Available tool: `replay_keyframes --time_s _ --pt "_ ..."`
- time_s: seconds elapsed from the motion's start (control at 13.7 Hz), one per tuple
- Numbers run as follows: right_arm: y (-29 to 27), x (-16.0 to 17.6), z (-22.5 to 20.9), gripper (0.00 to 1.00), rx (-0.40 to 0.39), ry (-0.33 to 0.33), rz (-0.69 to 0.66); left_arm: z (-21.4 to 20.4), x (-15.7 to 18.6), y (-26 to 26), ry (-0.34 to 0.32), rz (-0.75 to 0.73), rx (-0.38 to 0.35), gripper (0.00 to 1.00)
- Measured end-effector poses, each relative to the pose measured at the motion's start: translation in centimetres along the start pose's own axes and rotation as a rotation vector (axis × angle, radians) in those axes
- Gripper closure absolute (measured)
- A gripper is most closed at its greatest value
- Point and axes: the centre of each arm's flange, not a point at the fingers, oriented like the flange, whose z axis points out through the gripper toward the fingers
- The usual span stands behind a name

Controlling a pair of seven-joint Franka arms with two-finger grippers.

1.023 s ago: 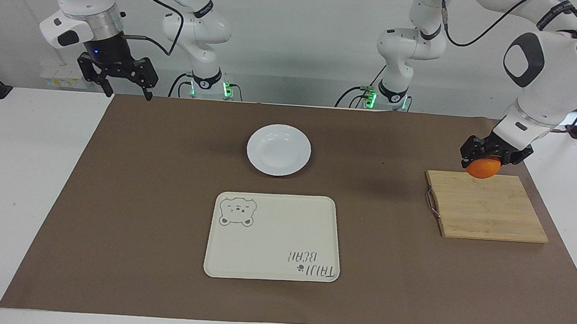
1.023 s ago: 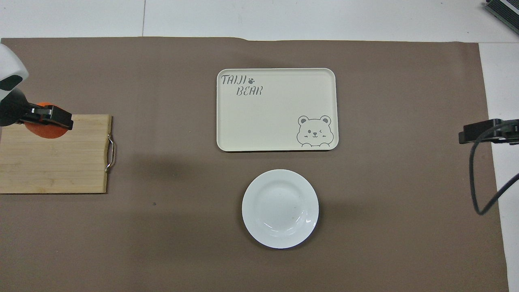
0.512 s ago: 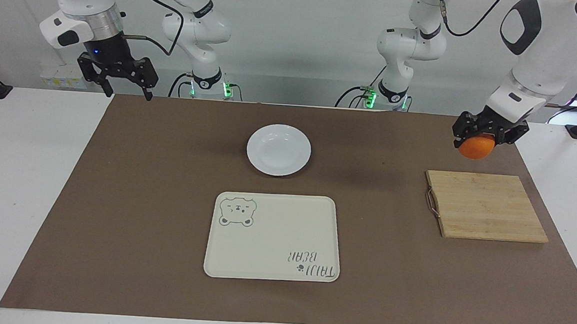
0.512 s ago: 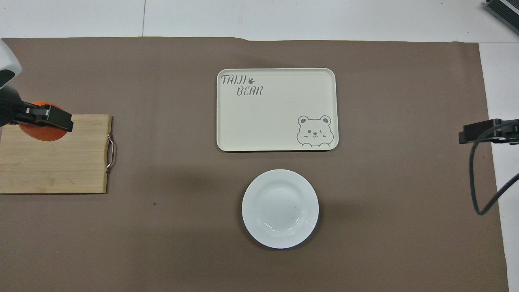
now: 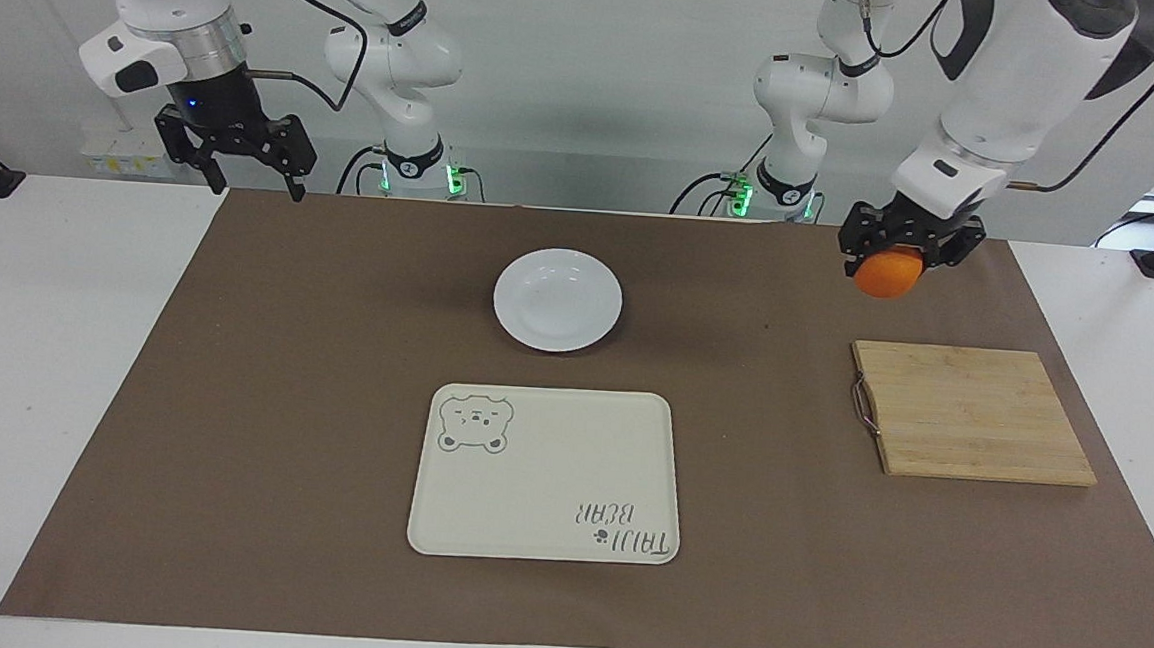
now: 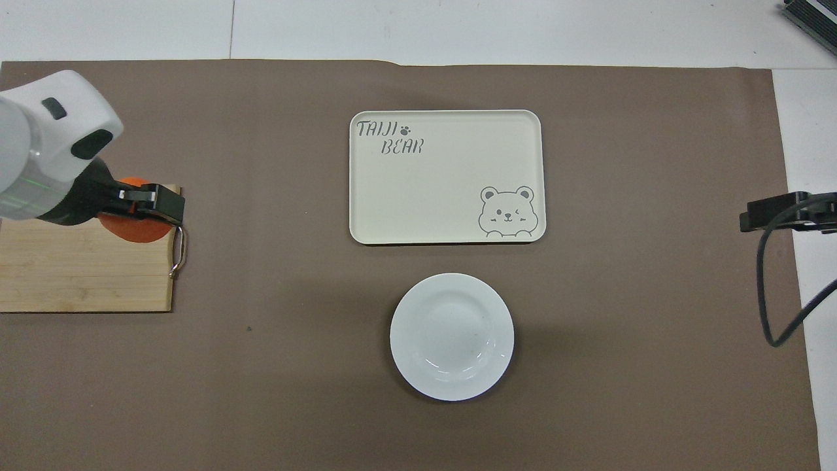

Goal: Place orange and plate with both arms
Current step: 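Lift the orange with the left gripper and carry it over the plate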

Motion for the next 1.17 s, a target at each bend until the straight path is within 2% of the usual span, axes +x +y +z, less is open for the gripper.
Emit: replay_keyframes --time_s 0.58,0.88,1.17 --pt "0.0 0.0 0.0 0.0 0.0 0.0 0.0 5.9 -3.3 15.9 0.029 -0.079 -0.009 0.24" --pt "0.0 0.0 0.0 0.0 0.0 0.0 0.0 10.8 -6.2 22.3 0.04 -0.099 -0.02 0.24" --pt "0.0 0.0 0.0 0.0 0.0 0.0 0.0 17.6 -9.0 29.2 0.059 -0.105 -0.04 0.24"
